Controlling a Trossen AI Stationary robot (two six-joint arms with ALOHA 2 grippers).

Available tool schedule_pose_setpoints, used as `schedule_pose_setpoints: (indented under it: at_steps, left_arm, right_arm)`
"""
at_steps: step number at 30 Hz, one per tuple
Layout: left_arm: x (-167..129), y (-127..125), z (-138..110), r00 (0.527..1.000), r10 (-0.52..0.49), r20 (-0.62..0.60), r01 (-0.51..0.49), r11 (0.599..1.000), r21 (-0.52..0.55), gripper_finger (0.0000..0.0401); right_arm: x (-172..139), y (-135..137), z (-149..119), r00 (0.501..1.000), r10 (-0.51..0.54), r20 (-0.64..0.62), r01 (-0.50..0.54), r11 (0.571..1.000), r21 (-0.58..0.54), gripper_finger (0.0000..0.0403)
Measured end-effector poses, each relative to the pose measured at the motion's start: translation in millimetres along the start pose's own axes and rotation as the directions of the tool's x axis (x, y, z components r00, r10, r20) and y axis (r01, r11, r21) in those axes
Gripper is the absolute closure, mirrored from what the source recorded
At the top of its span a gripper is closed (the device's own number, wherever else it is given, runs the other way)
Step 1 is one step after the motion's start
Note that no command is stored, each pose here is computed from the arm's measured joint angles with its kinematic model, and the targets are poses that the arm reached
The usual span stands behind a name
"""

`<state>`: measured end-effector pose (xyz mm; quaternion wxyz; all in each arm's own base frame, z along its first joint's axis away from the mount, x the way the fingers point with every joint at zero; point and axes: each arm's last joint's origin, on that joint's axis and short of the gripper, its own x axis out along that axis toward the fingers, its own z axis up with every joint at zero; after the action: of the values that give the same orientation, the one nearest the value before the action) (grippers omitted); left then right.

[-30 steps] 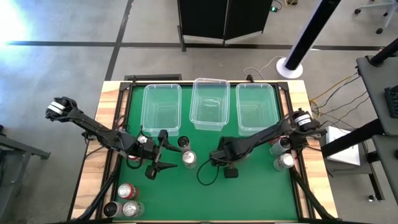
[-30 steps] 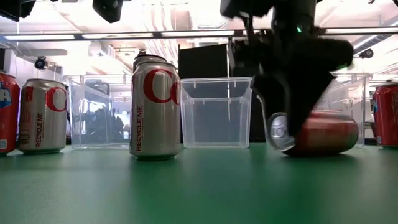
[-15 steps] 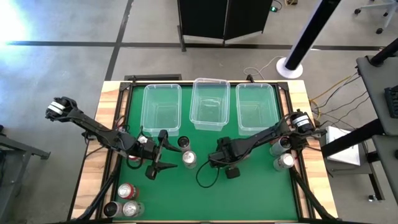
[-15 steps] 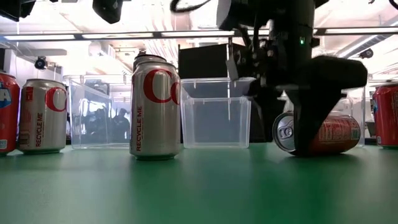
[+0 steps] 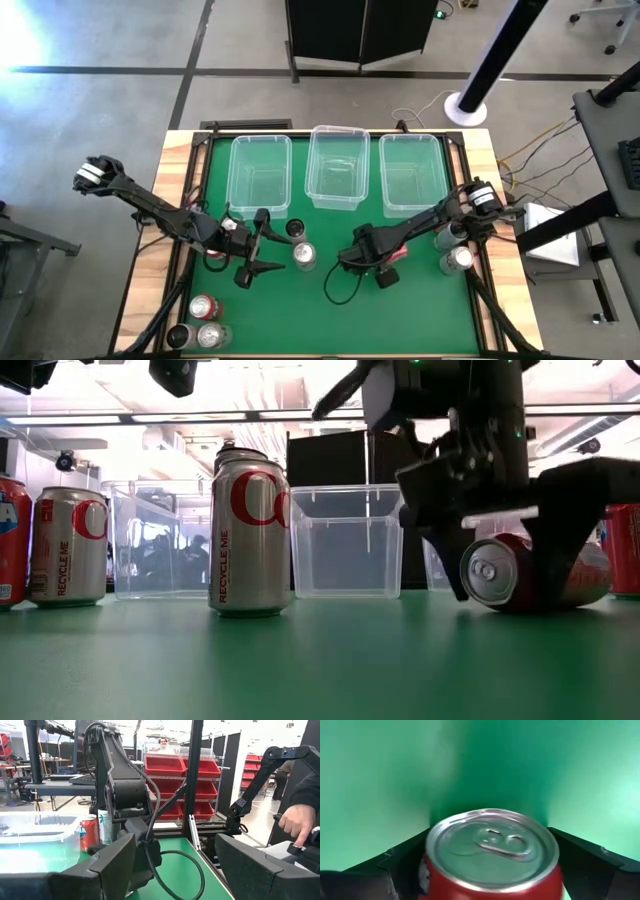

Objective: Sort soda cans
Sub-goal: Put the top middle orange soda can into the right transparent bin

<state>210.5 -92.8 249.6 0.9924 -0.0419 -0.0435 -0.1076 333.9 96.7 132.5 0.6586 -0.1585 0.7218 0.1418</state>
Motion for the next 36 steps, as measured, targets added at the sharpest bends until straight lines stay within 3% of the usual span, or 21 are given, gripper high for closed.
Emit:
schedule_pose_setpoints:
  at_steps: [7, 13, 18, 23, 27, 36]
  left_arm:
    - [-0.6, -2.9, 4.0, 0.999, -0.014, 0.042, 0.011, 0.997, 0.075, 0.0142]
    - [-4.1, -15.6, 9.2, 0.992, -0.081, 0.097, 0.059, 0.975, 0.213, 0.0142]
    - [3.1, -14.4, 0.4, 0.994, -0.068, 0.080, 0.049, 0.973, 0.226, 0.0142]
    - [19.1, -14.1, -5.7, 0.995, -0.051, 0.091, 0.029, 0.974, 0.226, 0.0142]
    - [39.0, -17.2, -6.9, 0.996, -0.042, 0.079, 0.023, 0.972, 0.233, 0.0142]
    - [81.5, -26.0, -12.8, 1.000, -0.009, -0.006, 0.009, 0.981, 0.194, 0.0142]
  right_arm:
    - [-8.7, -0.6, 5.4, 1.000, -0.006, 0.008, 0.006, 0.994, 0.110, 0.0115]
    - [-52.8, 1.4, 8.9, 0.994, -0.025, 0.106, 0.003, 0.980, 0.200, 0.0115]
    - [-111.1, 23.5, 8.5, 0.928, -0.083, 0.364, -0.006, 0.972, 0.237, 0.0115]
    - [-151.0, 57.7, -8.2, 0.728, -0.242, 0.641, 0.056, 0.954, 0.296, 0.0115]
    - [-159.3, 79.6, -21.2, 0.508, -0.324, 0.798, 0.046, 0.935, 0.351, 0.0115]
    - [-144.5, 104.1, -28.0, 0.129, -0.402, 0.906, -0.029, 0.912, 0.409, 0.0115]
